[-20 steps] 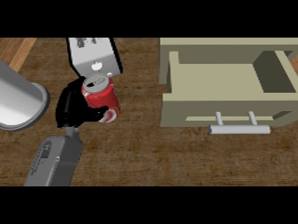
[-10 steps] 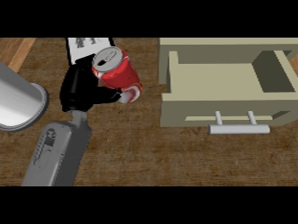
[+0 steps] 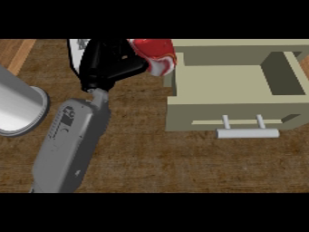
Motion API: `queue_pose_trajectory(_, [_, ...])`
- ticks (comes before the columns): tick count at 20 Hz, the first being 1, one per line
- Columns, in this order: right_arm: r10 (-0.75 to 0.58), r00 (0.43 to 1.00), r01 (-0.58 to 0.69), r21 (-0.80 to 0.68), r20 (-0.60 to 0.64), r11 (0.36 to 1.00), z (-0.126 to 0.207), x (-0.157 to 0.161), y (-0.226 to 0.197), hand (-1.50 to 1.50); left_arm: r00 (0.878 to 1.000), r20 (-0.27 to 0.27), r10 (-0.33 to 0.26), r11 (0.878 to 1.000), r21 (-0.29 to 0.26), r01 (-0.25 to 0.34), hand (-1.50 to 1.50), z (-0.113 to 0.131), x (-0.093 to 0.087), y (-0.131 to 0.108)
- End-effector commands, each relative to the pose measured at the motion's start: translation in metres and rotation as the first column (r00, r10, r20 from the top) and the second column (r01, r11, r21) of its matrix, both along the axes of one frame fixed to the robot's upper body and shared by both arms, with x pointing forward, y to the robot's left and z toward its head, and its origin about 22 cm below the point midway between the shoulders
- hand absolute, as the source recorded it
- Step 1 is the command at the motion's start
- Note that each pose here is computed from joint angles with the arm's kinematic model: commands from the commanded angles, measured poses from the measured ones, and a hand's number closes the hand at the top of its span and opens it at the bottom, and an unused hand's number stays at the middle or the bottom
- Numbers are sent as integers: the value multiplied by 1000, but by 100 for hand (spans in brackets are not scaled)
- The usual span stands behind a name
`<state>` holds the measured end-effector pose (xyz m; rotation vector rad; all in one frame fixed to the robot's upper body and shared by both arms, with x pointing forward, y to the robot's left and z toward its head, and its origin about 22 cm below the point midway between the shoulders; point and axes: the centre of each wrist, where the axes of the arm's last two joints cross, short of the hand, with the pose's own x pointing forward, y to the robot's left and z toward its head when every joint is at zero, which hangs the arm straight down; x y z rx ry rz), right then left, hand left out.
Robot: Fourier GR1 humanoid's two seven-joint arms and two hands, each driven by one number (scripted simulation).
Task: Pick up the can, place it into the drawer and close the drawer
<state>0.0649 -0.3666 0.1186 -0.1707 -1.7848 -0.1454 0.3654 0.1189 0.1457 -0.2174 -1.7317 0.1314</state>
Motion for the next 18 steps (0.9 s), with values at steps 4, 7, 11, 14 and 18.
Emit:
queue_pose_trajectory(4, [13, 1000, -13, 13, -8, 1000, -5, 11, -11, -150, 1000, -2, 12, 1000, 26, -12, 150, 16, 30, -30])
queue_pose_trajectory(7, [15, 1000, -15, 4, 4, 1000, 10, -4, -3, -150, 1000, 1, -13, 1000, 18, 13, 150, 70, 19, -51])
queue_pose_trajectory(11, [11, 1000, -11, 7, -9, 1000, -4, 6, -1, -150, 1000, 11, 10, 1000, 26, -10, 150, 66, 37, -74])
queue_pose_trajectory(14, [11, 1000, -11, 3, -4, 1000, -3, -2, 1, -150, 1000, -1, -11, 999, 42, 11, 150, 69, 33, -84])
queue_pose_trajectory(18, [26, 1000, -27, 8, 4, 1000, -5, 6, 9, -150, 1000, -1, -18, 998, 61, 18, 150, 59, 49, -91])
